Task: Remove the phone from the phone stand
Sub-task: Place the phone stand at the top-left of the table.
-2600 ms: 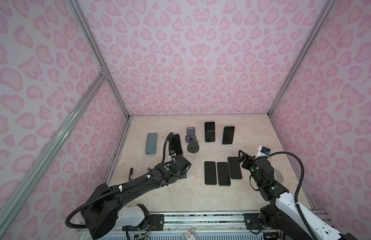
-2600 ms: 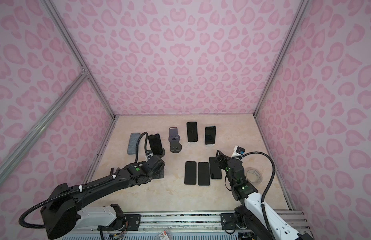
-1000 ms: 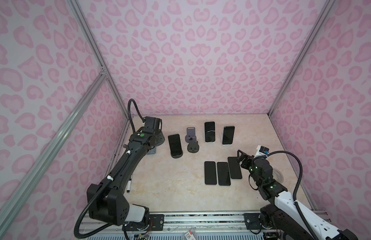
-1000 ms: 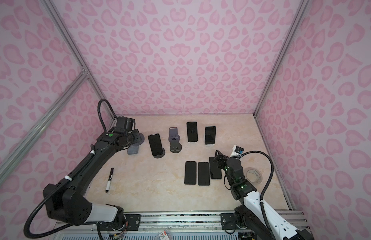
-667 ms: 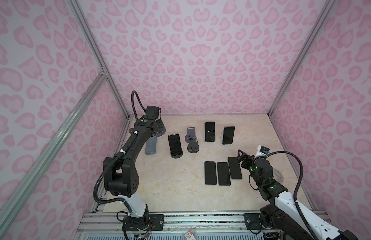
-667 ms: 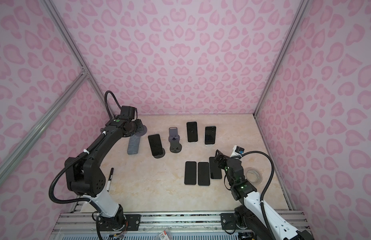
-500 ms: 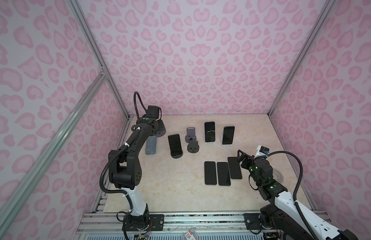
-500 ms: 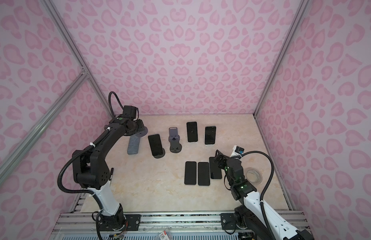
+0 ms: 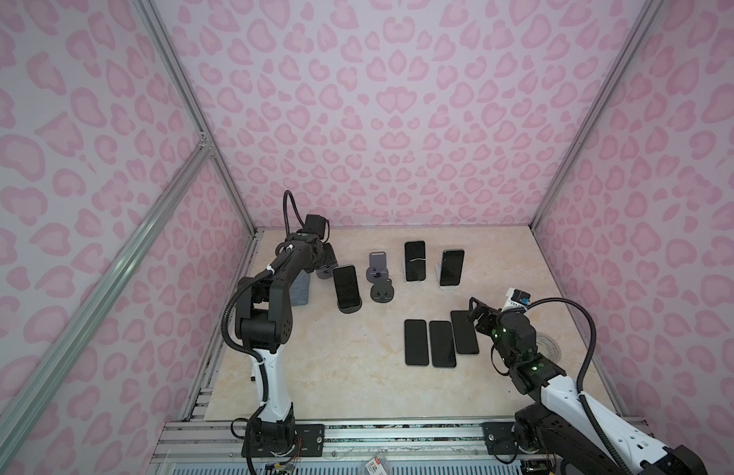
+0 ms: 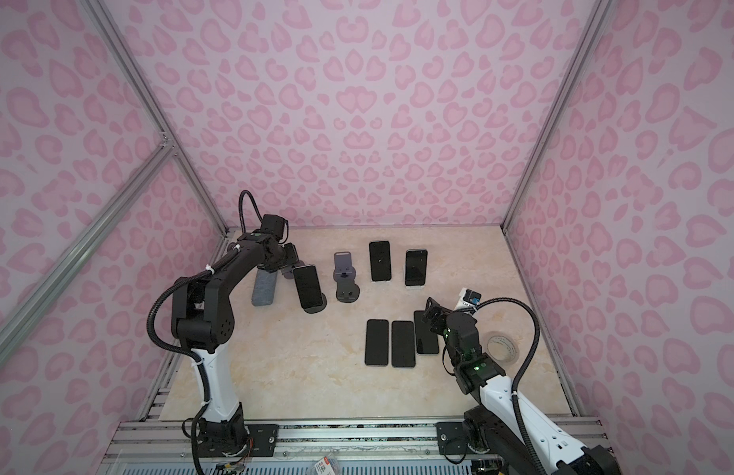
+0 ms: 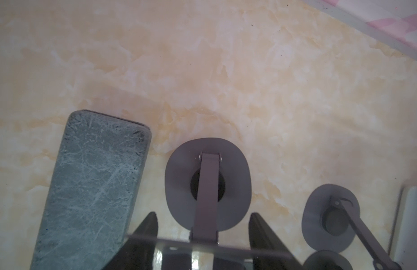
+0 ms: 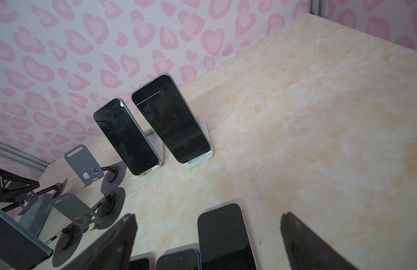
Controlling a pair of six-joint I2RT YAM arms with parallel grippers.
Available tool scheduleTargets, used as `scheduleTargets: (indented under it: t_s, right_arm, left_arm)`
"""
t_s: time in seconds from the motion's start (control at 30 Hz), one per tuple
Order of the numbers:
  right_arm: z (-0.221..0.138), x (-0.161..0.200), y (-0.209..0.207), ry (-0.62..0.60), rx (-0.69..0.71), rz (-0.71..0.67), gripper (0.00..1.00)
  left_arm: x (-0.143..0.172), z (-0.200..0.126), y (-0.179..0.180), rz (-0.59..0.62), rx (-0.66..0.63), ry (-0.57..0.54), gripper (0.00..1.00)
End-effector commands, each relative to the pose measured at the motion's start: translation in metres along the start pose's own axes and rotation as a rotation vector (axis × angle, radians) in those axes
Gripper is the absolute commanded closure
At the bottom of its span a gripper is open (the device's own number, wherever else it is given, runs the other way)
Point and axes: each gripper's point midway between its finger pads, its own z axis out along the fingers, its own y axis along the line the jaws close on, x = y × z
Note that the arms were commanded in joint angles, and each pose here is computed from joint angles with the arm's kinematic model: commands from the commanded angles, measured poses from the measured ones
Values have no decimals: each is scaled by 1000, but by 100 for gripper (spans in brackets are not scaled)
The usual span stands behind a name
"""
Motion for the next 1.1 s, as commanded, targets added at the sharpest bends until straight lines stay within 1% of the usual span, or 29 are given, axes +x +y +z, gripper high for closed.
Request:
scheduleTargets:
  t_s: [0.0,0.17,0.47,0.6,0.73,0.9,1.07]
  right_arm:
    - [1,-3,1,-17,1,-6,2]
    - [2,-2,1,-12,3,-10,2]
    - [1,-2,1,-12,-3,-11,2]
    - [0,-3,2,-14,-4,-10,2]
    - [0,-3,2,-12,-7,-12,2]
    - [1,-2,2,-11,-8,-11,2]
    - [1,-3,3,-10,-9,-14,2]
  left_arm:
    - [-3,8,2,17,-23,-13,56]
    - [3,15,-1,36,-29,1,55]
    - [3,13,1,61,-67,-11,43]
    - [3,13,4,65,-79,-12,36]
    - [0,8,3,78,-77,-19,32]
    - [-2,5,2,88,-76,-26,29]
    - [-11,-5,2,91,-76,-53,27]
